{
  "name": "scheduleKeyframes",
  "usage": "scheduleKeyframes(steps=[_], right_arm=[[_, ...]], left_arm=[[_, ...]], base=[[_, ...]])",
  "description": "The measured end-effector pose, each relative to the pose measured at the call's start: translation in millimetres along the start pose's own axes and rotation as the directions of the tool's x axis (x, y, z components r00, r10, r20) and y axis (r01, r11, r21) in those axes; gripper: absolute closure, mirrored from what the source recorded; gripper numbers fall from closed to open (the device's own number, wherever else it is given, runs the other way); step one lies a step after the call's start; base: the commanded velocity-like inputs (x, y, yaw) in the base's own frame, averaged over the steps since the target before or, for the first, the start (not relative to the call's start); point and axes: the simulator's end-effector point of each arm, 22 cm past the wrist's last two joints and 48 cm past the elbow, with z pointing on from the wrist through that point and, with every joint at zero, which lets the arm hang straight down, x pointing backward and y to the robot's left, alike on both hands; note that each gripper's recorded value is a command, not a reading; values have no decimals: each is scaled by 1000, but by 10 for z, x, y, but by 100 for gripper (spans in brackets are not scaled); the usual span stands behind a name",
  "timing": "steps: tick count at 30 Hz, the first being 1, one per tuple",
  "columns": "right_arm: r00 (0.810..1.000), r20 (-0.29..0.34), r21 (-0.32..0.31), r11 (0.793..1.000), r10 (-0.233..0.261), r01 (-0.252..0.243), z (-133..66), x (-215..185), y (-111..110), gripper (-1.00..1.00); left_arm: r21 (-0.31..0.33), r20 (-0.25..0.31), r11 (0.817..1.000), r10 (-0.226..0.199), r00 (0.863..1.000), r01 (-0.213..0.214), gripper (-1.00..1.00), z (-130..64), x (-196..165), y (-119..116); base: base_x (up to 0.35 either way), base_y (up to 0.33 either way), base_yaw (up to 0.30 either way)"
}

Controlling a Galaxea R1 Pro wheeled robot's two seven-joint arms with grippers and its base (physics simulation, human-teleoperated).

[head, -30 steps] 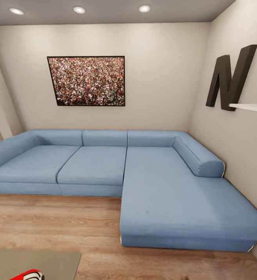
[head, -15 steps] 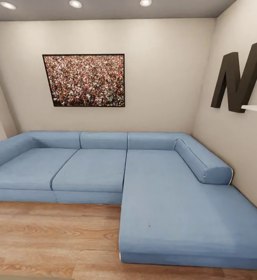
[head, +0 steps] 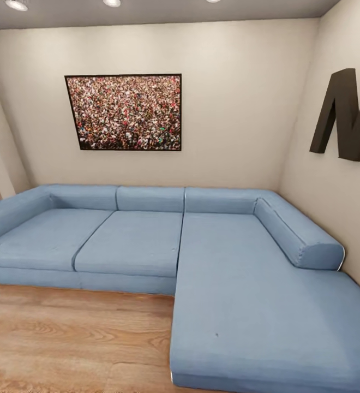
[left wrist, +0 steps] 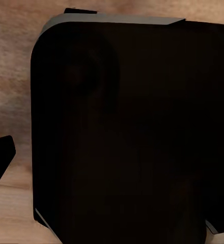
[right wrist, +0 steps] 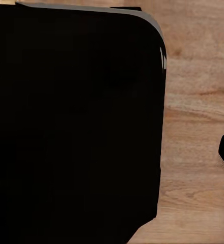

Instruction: Turn on the radio receiver that's on the table in the living room.

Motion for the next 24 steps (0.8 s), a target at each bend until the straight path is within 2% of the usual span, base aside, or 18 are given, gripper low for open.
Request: scheduleKeyframes(steps=[24], right_arm=[[1000, 1, 0, 1000, -1, 1, 0, -2, 0, -100]], left_arm=[[0, 1, 1000, -1, 1000, 1, -100, 0, -2, 0]], base=[[2, 0, 269]])
